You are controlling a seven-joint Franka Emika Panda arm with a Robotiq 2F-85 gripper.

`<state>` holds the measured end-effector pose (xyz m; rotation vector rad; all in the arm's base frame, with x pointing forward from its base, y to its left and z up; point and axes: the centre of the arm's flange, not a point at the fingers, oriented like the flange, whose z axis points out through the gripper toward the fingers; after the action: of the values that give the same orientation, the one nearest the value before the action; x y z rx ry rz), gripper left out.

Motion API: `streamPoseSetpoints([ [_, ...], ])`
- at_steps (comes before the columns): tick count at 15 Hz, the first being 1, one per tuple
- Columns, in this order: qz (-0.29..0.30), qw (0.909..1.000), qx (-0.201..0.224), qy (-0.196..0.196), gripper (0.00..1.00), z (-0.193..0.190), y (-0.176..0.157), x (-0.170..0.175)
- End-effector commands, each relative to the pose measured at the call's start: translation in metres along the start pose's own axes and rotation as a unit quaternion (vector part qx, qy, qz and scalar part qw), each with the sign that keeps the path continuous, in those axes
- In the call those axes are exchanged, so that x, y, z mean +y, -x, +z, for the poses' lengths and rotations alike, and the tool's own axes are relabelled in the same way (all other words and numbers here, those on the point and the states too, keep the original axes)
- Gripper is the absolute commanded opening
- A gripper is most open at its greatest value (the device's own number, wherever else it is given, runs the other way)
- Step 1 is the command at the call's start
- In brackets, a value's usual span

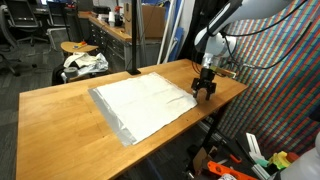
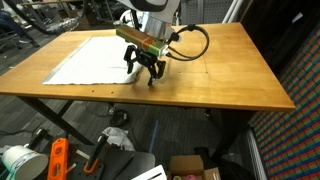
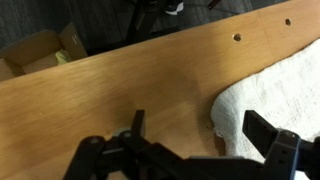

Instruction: Fold the cloth once

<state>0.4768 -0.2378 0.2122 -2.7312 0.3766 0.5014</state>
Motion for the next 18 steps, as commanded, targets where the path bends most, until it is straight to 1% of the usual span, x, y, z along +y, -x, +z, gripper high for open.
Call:
streamPoseSetpoints([
  [1, -0.013, 0.9984, 0.01, -0.053, 1.0, 0.005, -0.002, -0.001],
  [3, 0.01, 0.9955, 0.027, -0.09, 1.0, 0.008, -0.001, -0.006],
  [5, 0.034, 0.989, 0.049, -0.135, 1.0, 0.011, -0.003, -0.012],
  [7, 0.042, 0.984, 0.064, -0.161, 1.0, 0.014, -0.004, -0.017],
  [10, 0.036, 0.9826, 0.063, -0.171, 1.0, 0.016, -0.001, -0.014],
  [14, 0.006, 0.9848, 0.052, -0.166, 1.0, 0.016, 0.005, -0.006],
  [18, -0.005, 0.9807, 0.04, -0.191, 1.0, 0.021, 0.007, -0.002],
])
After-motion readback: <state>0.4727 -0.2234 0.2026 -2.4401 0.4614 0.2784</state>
